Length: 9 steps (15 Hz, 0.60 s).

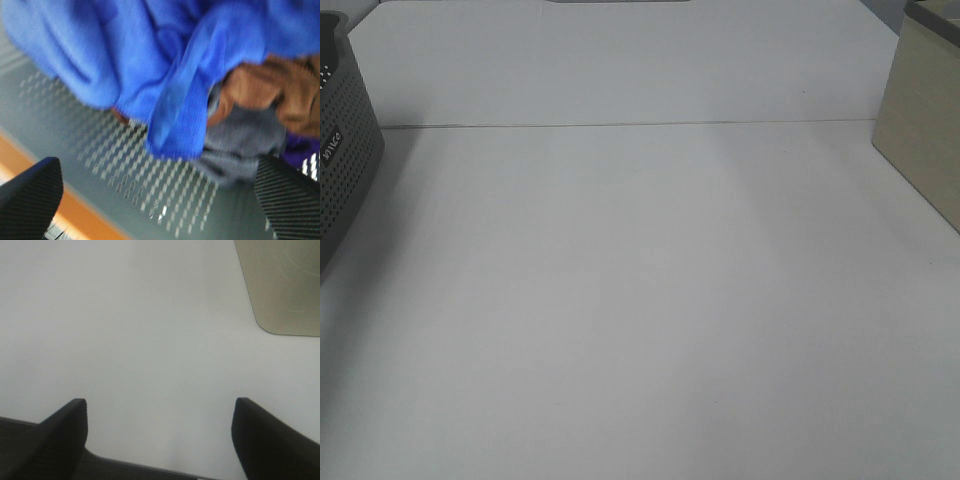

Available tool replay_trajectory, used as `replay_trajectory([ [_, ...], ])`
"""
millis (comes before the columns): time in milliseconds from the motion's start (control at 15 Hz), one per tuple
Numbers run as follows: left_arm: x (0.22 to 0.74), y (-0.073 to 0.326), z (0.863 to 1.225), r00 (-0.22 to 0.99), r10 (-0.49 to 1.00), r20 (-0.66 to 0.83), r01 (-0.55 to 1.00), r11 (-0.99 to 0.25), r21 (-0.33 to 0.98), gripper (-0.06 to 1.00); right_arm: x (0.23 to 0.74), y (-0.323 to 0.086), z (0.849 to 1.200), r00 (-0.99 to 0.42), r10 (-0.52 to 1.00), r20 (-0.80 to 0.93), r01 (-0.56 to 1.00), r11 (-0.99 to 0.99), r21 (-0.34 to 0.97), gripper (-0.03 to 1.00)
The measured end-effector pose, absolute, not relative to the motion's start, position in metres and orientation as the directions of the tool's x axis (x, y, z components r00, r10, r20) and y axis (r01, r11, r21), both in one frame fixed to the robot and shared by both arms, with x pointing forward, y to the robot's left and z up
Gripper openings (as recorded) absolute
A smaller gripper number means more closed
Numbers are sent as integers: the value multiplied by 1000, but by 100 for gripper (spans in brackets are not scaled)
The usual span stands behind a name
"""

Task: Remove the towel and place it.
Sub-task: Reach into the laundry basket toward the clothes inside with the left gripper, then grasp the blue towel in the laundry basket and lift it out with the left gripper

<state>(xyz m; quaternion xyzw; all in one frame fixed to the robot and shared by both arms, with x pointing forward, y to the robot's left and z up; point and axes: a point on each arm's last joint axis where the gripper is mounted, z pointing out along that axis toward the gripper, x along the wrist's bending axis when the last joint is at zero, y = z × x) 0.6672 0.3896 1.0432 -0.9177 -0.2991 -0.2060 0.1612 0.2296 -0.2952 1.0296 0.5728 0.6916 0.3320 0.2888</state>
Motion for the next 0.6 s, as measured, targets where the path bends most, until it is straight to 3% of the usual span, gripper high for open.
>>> replay_trajectory([
  [133,694,388,1014,739,520,428,620,-774,-129,99,230,-295,1030,-177,984,-19,600,123,790,78],
  [600,697,413,987,752,558,350,633,-761,-146,97,230,-295,1030,-177,984,-19,600,123,790,78],
])
